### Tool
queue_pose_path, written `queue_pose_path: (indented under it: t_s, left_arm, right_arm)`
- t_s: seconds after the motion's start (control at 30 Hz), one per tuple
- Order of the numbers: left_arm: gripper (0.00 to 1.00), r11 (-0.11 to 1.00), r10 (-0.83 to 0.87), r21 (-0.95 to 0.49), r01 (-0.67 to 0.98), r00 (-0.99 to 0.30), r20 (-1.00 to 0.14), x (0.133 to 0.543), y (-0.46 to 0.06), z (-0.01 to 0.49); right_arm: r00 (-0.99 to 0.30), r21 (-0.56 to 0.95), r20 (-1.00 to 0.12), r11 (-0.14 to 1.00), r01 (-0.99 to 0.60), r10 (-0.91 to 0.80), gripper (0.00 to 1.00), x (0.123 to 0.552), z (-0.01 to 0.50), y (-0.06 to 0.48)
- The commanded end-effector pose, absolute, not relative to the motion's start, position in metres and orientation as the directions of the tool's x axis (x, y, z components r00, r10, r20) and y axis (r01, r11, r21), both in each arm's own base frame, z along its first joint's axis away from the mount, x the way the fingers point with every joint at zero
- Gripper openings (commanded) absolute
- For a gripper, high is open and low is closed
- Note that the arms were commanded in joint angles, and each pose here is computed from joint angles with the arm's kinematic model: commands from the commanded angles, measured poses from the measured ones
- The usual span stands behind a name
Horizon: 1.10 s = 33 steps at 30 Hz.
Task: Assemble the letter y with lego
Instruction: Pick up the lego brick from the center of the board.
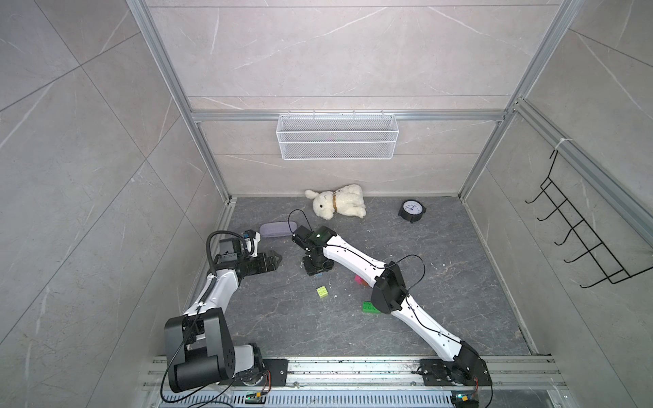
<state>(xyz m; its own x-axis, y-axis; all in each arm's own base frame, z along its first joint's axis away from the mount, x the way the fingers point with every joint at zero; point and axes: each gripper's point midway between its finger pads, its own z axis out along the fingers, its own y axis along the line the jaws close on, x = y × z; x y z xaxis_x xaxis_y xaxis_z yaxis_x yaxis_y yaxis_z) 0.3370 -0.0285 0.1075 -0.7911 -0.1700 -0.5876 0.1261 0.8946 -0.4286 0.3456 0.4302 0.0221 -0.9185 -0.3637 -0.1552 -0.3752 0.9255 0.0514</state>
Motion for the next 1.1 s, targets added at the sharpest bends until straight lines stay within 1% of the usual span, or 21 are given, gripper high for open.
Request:
queue_pose_path:
  t_s: [0.0,0.17,0.2,0.3,0.47,0.6,0.63,0.73,0.8,0.97,1.07]
  left_arm:
    - [0.93,0.886,-0.165,-0.435,0.160,-0.769,-0.617,0.340,-0.031,0.120]
    - [0.93,0.884,-0.165,-0.438,0.160,-0.772,-0.614,0.339,-0.031,0.119]
    - [0.93,0.882,-0.167,-0.443,0.161,-0.773,-0.612,0.339,-0.032,0.119]
    - [0.93,0.869,-0.176,-0.465,0.167,-0.775,-0.607,0.339,-0.035,0.120]
    - [0.92,0.819,-0.199,-0.539,0.198,-0.783,-0.589,0.338,-0.051,0.124]
    - [0.92,0.781,-0.149,-0.565,0.267,-0.799,-0.583,0.332,-0.077,0.123]
    - [0.92,0.773,-0.132,-0.567,0.284,-0.803,-0.582,0.331,-0.083,0.122]
    - [0.92,0.758,-0.093,-0.572,0.313,-0.817,-0.570,0.326,-0.099,0.117]
    - [0.92,0.748,-0.063,-0.572,0.337,-0.822,-0.566,0.323,-0.109,0.115]
    - [0.92,0.720,0.002,-0.581,0.381,-0.838,-0.546,0.315,-0.132,0.107]
    - [0.92,0.717,0.018,-0.578,0.390,-0.839,-0.544,0.314,-0.136,0.105]
  right_arm:
    - [-0.928,0.054,-0.149,0.934,-0.353,-0.342,0.45,0.351,0.006,0.430]
    - [-0.922,0.055,-0.150,0.929,-0.367,-0.356,0.37,0.351,0.010,0.430]
    - [-0.918,0.057,-0.157,0.925,-0.377,-0.364,0.36,0.351,0.014,0.431]
    - [-0.888,0.042,-0.193,0.901,-0.433,-0.417,0.36,0.353,0.032,0.431]
    - [-0.783,-0.050,-0.246,0.815,-0.578,-0.571,0.33,0.354,0.070,0.420]
    - [-0.669,-0.091,-0.282,0.714,-0.695,-0.688,0.34,0.340,0.095,0.406]
    - [-0.641,-0.093,-0.309,0.693,-0.715,-0.703,0.34,0.335,0.101,0.401]
    - [-0.550,-0.093,-0.344,0.610,-0.787,-0.761,0.34,0.311,0.107,0.380]
    - [-0.480,-0.098,-0.346,0.540,-0.836,-0.806,0.34,0.292,0.108,0.361]
    - [-0.255,-0.068,-0.326,0.291,-0.954,-0.910,0.34,0.232,0.096,0.310]
    - [-0.156,-0.035,-0.313,0.175,-0.984,-0.937,0.34,0.210,0.090,0.286]
